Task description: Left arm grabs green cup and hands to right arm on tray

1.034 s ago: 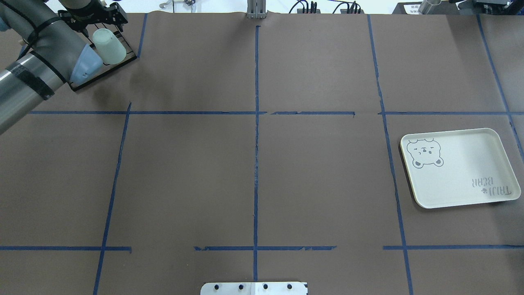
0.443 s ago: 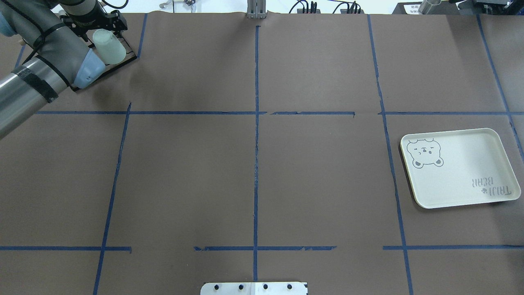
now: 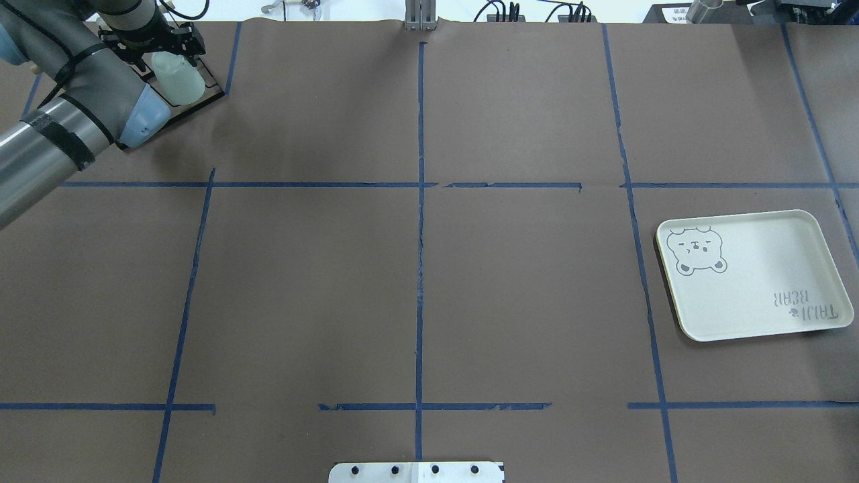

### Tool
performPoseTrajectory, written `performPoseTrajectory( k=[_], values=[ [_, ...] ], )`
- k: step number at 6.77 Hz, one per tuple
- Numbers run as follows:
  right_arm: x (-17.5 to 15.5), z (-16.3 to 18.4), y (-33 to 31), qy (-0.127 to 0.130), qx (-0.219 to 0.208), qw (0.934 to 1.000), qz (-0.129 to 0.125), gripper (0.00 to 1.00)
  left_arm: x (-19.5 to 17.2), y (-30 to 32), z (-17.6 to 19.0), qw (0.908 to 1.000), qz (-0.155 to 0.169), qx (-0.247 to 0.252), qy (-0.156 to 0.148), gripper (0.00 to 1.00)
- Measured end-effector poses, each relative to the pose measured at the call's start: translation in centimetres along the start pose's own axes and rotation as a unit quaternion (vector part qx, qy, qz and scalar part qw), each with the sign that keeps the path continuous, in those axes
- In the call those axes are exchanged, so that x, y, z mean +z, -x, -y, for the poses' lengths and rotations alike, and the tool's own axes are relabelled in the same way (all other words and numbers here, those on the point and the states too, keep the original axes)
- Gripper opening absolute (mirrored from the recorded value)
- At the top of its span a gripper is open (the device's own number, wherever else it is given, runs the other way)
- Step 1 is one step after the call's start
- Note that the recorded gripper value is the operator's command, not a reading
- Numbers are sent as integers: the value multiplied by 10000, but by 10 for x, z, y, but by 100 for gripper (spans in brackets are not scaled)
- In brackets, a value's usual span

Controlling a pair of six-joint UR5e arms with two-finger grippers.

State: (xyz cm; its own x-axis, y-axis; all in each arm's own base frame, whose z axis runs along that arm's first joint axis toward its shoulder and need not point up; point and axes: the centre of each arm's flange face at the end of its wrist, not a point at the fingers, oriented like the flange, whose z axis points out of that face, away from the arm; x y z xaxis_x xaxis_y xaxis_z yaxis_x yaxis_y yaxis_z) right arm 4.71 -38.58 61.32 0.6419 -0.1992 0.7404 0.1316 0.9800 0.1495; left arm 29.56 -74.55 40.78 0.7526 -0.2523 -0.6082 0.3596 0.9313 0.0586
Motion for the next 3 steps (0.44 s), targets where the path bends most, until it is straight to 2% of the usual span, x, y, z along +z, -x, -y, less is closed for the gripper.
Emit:
performPoseTrajectory(
  k=[1, 2, 3],
  values=[
    [0, 0, 0, -1, -3, 10000, 0, 100, 0, -1, 0, 10000, -12, -14, -7, 5],
    [0, 0, 0, -4, -6, 10000, 0, 100, -3, -1, 1, 10000, -38, -17, -22, 0],
    [0, 1, 0, -4, -4, 10000, 0, 100, -16, -3, 4, 9999, -128, -7, -71, 0]
  ],
)
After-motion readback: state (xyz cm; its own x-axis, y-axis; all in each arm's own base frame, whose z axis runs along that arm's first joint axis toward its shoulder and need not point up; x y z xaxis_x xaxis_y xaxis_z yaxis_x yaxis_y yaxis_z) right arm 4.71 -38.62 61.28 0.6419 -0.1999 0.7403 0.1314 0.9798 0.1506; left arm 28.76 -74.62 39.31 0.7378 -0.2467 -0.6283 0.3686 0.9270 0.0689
